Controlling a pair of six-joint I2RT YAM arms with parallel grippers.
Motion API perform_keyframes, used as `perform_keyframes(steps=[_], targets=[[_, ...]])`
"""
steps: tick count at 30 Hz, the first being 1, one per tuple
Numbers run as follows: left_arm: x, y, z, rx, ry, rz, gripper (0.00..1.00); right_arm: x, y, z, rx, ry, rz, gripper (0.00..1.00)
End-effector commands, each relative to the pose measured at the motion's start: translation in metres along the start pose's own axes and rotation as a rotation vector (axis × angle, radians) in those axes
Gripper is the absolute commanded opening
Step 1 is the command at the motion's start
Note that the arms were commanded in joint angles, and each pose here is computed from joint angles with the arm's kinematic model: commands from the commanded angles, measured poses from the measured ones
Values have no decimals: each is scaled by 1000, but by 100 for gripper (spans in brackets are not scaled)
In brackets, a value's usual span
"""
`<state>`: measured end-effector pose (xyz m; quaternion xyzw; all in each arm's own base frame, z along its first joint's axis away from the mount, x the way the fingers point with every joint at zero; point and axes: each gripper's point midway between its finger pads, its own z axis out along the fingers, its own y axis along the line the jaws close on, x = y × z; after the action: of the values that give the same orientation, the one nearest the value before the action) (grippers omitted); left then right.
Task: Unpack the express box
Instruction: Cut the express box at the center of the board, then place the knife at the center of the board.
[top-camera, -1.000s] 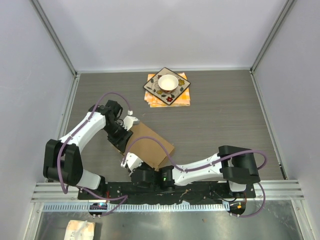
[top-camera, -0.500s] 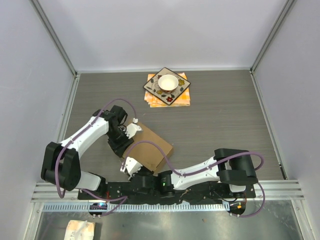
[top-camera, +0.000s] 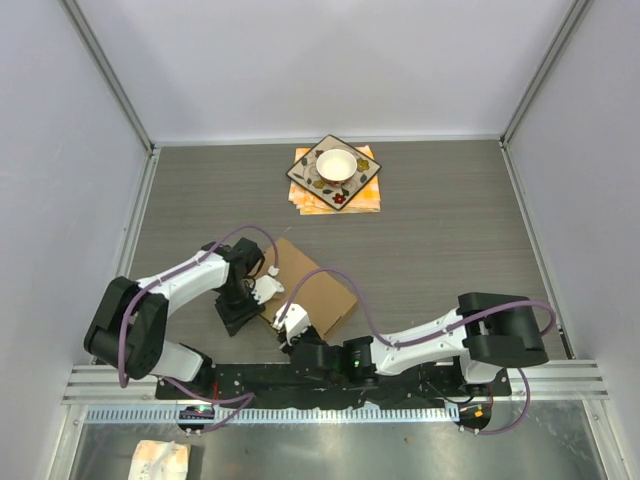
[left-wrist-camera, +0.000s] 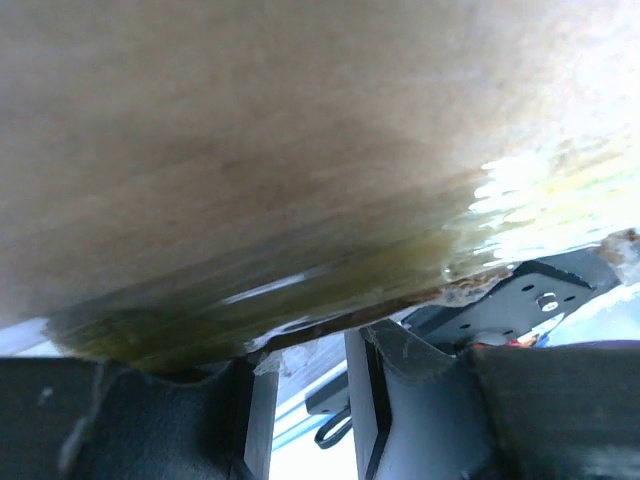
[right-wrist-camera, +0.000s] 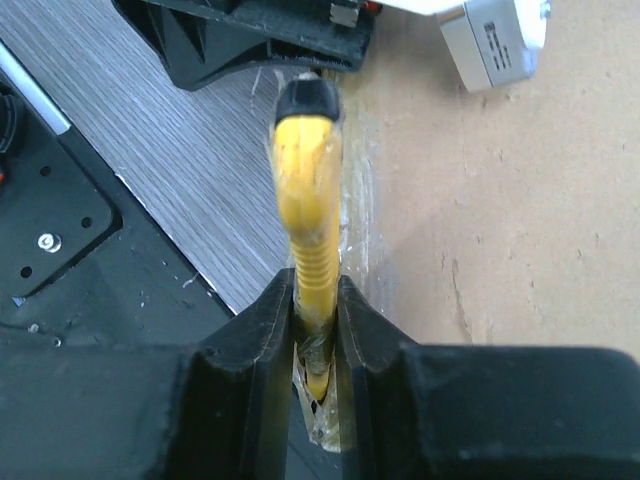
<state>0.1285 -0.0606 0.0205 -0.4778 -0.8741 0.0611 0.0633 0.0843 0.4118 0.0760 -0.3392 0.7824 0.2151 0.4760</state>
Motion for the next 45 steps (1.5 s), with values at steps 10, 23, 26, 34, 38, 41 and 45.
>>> perform_keyframes(steps=[10, 23, 26, 34, 38, 41, 45], targets=[[-68, 17, -76, -119, -321, -31, 34, 3, -26, -20, -6, 52, 45, 1], [-98, 3, -69, -10, -398, -43, 40, -130, -28, -42, 53, -242, 75, 1], [-95, 0, -61, -18, -361, 14, 40, -161, -32, -57, 47, -328, 112, 1], [-80, 7, -59, -81, -327, 45, 38, -154, -170, -87, 349, -303, 350, 1], [-76, 14, -65, -111, -342, 42, 38, -110, -246, -77, 292, -193, 633, 1], [-72, 16, -64, -119, -332, 42, 37, -79, -294, -75, 315, -90, 780, 1], [-73, 18, -60, -120, -331, 37, 37, -46, -313, -63, 346, 25, 845, 9]])
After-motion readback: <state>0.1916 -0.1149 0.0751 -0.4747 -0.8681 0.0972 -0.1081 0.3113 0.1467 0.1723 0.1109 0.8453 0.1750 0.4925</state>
